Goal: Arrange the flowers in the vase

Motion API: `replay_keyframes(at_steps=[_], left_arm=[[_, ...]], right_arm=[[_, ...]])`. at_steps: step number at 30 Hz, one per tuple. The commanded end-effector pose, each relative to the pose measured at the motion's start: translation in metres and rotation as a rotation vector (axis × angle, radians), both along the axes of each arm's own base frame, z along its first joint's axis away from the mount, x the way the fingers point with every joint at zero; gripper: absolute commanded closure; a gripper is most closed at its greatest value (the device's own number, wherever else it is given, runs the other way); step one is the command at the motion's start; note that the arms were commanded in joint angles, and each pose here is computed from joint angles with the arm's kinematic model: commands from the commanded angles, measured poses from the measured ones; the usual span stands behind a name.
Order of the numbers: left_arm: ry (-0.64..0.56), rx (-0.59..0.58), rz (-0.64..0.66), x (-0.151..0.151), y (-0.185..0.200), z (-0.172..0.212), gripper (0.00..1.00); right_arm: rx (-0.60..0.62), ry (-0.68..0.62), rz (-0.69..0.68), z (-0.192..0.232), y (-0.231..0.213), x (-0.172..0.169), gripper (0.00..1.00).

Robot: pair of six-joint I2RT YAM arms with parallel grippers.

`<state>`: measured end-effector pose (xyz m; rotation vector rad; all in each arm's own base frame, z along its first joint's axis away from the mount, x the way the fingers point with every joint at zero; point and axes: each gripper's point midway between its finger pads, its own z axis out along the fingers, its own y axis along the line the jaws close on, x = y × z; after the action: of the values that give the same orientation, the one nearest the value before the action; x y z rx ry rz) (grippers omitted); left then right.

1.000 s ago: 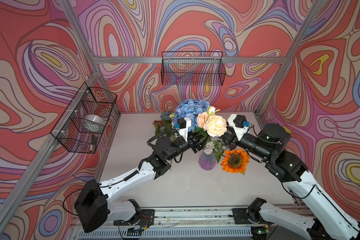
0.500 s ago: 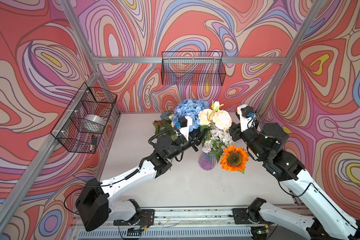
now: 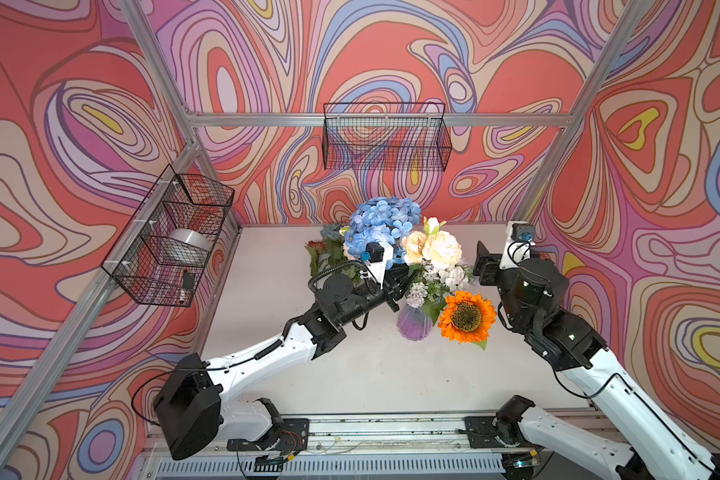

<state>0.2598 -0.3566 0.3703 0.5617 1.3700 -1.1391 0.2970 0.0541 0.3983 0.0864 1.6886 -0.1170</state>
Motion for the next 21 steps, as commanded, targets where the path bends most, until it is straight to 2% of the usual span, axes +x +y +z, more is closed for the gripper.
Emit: replay_keyframes(at_steps=[1,2,5,7,12,14,18,21], left_arm=[[0.022,0.033,0.017,0.001,0.000,-0.016,0.89],[0.028,0.032,0.021,0.001,0.001,-0.017,0.86],[0.052,0.017,0.033,-0.003,0.009,-0.015,0.56],[0.075,-0.001,0.038,-0.007,0.016,-0.012,0.39],[0.156,-0.010,0.028,-0.020,0.030,-0.014,0.16],[0.193,0.001,0.032,-0.023,0.035,-0.021,0.03],[0.273,0.034,0.080,-0.024,0.049,-0.043,0.00],[0.322,0.036,0.161,-0.020,0.065,-0.062,0.00]], right_arm=[[0.085,0.082,-0.048,-0.030,-0.015,-0.004,0.21],[0.096,0.109,-0.053,-0.039,-0.017,-0.004,0.20],[0.144,0.196,-0.069,-0.068,-0.021,-0.006,0.19],[0.177,0.248,-0.081,-0.089,-0.022,-0.009,0.18],[0.301,0.406,-0.079,-0.145,-0.013,-0.024,0.16],[0.355,0.459,-0.043,-0.166,-0.003,-0.029,0.16],[0.440,0.507,0.099,-0.194,0.024,-0.035,0.10],[0.452,0.553,0.193,-0.204,0.042,-0.038,0.08]])
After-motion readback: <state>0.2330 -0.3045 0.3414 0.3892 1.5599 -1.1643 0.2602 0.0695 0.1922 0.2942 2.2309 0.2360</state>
